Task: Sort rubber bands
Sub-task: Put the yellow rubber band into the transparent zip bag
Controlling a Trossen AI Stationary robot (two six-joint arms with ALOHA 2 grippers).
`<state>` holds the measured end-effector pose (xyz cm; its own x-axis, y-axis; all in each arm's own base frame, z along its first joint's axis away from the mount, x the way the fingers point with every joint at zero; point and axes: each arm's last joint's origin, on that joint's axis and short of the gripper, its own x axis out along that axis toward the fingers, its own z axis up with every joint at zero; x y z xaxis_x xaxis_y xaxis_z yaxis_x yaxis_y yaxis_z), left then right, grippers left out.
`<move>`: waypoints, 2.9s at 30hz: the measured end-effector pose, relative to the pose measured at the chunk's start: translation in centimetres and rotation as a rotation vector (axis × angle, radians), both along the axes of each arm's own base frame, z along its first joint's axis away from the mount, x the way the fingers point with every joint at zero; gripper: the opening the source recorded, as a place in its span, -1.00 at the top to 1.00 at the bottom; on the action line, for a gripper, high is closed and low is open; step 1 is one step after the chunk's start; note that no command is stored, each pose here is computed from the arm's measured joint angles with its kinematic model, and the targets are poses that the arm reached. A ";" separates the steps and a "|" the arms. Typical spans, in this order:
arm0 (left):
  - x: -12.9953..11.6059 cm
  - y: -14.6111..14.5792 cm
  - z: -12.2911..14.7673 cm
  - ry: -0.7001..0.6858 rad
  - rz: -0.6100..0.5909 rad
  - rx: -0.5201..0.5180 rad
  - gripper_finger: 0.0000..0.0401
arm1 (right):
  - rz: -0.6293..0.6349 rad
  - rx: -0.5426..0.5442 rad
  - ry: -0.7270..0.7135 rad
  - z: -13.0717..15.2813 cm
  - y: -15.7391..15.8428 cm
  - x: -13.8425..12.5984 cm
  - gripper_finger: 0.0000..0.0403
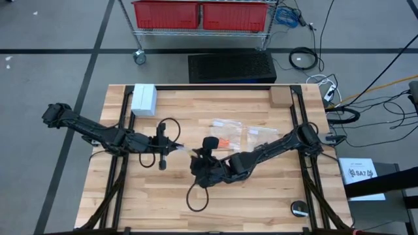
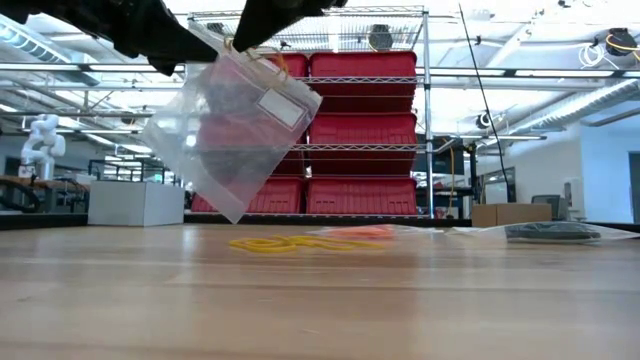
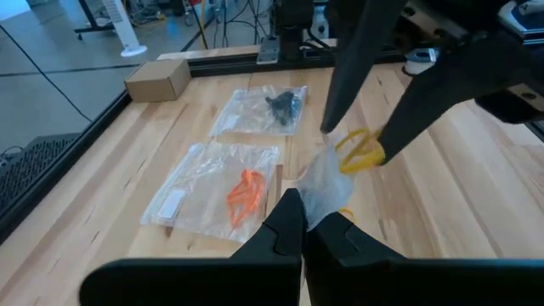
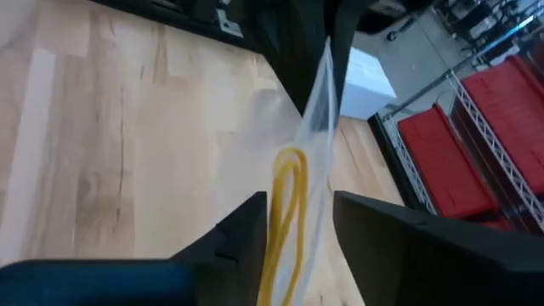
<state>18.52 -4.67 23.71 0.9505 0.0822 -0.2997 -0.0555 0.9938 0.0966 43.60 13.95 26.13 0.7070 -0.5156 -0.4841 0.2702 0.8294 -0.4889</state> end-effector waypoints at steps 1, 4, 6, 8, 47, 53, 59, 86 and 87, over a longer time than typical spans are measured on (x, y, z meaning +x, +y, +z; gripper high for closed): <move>0.0 0.0 0.0 0.000 0.000 0.000 1.00 | 0.008 -0.008 0.001 0.1 0.1 0.0 0.35; 0.0 0.0 0.0 0.000 0.000 0.000 1.00 | 0.013 -0.027 -0.010 0.3 0.5 -0.1 0.33; 0.0 0.0 0.0 0.000 0.000 0.000 1.00 | 0.004 -0.052 -0.011 0.5 0.6 -0.3 0.34; 0.0 0.0 0.0 0.000 0.000 -0.001 1.00 | 0.009 -0.059 -0.010 0.5 0.7 -0.3 0.37; 0.0 0.1 0.1 -0.009 0.045 0.011 1.00 | -0.036 0.343 0.318 -5.5 3.2 -4.9 0.01; 0.0 0.2 0.1 -0.010 0.070 0.021 1.00 | 0.041 0.473 0.333 -9.9 0.0 -4.0 0.04; 0.0 0.2 0.0 -0.002 0.070 0.024 1.00 | 0.033 0.513 0.309 -11.5 -2.9 -3.4 0.05; -0.1 0.2 -0.1 0.004 0.071 0.026 1.00 | 0.057 0.480 0.300 -11.3 -0.2 -4.5 0.93; -0.1 0.2 -0.1 0.004 0.071 0.026 1.00 | 0.059 0.480 0.300 -11.0 -0.1 -4.6 0.93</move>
